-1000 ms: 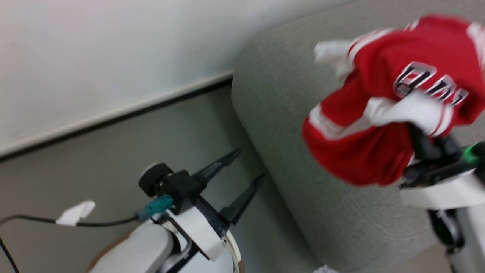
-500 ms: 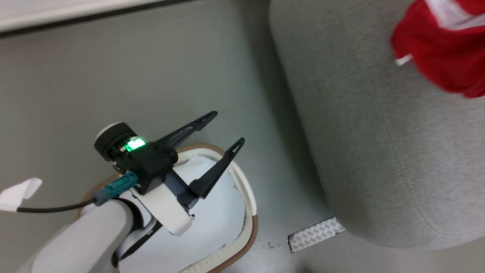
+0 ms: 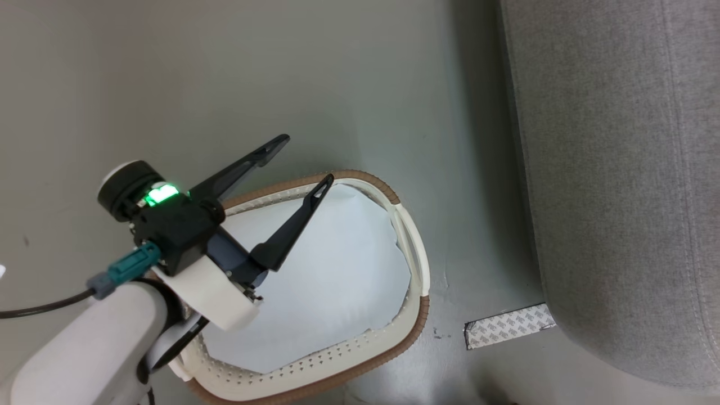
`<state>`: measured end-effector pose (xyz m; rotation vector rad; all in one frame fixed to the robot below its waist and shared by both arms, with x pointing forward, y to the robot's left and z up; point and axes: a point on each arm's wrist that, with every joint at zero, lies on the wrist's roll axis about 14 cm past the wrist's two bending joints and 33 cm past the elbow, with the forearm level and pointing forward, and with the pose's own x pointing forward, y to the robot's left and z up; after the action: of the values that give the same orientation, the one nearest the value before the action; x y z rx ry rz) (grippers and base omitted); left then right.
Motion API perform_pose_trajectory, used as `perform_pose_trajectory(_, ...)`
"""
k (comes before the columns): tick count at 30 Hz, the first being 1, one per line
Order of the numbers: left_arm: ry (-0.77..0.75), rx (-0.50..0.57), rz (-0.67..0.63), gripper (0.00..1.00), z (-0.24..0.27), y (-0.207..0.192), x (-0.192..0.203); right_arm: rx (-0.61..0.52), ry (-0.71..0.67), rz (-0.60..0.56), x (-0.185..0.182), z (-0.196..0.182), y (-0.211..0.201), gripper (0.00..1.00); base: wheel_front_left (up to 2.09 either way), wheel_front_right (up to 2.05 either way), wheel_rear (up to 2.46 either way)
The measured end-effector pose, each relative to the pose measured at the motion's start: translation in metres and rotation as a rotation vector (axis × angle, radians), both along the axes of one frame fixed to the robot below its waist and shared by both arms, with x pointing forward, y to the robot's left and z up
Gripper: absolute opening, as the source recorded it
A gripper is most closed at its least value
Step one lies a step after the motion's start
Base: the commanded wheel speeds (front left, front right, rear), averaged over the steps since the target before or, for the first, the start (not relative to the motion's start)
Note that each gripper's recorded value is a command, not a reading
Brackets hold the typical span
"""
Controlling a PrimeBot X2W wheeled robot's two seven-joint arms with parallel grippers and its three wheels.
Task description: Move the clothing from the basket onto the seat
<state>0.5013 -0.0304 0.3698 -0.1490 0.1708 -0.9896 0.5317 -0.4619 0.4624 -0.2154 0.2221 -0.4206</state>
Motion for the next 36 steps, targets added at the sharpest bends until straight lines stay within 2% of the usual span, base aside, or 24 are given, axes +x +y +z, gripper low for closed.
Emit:
perform_pose_trajectory(3,-0.001,0.002,0.016,1.00,-0.001,0.005,0.002,0.105,0.180,-0.034,-0.008,-0.046,0.008,0.00,0.00,0.00,0.00)
perform_pose_trajectory(4,-0.003,-0.001,0.022,1.00,0.000,0.005,0.003,0.139,0.229,-0.044,-0.011,-0.057,0.011,0.09,0.00,0.00,0.00)
perform_pose_trajectory(5,-0.006,-0.002,0.030,1.00,0.002,0.006,0.004,0.160,0.269,-0.050,-0.015,-0.063,0.013,0.49,0.00,0.00,0.00)
perform_pose_trajectory(6,-0.007,-0.001,0.030,1.00,0.003,0.006,0.003,0.162,0.284,-0.047,-0.015,-0.063,0.014,1.00,0.00,0.00,0.00)
perform_pose_trajectory(14,-0.027,-0.029,0.052,1.00,0.026,0.004,0.000,0.133,0.327,-0.025,-0.024,-0.038,0.013,1.00,0.00,0.00,0.00)
perform_pose_trajectory(18,-0.046,-0.042,0.075,1.00,0.045,0.004,-0.005,0.143,0.402,-0.035,-0.050,-0.035,0.013,1.00,0.00,0.00,0.00)
perform_pose_trajectory(20,-0.055,-0.040,0.088,1.00,0.054,0.006,-0.008,0.113,0.420,-0.036,-0.062,-0.024,0.009,1.00,0.00,0.00,0.00)
perform_pose_trajectory(24,-0.075,-0.036,0.124,1.00,0.073,0.010,-0.017,0.080,0.394,-0.009,-0.080,0.004,0.011,1.00,0.00,0.00,0.00)
perform_pose_trajectory(29,-0.114,-0.060,0.229,1.00,0.109,0.025,-0.021,0.020,0.238,0.089,-0.087,0.064,0.027,1.00,0.00,0.00,0.00)
perform_pose_trajectory(36,-0.191,-0.095,0.383,1.00,0.162,0.059,-0.029,0.010,-0.001,0.240,-0.104,0.137,0.073,1.00,0.00,0.00,0.00)
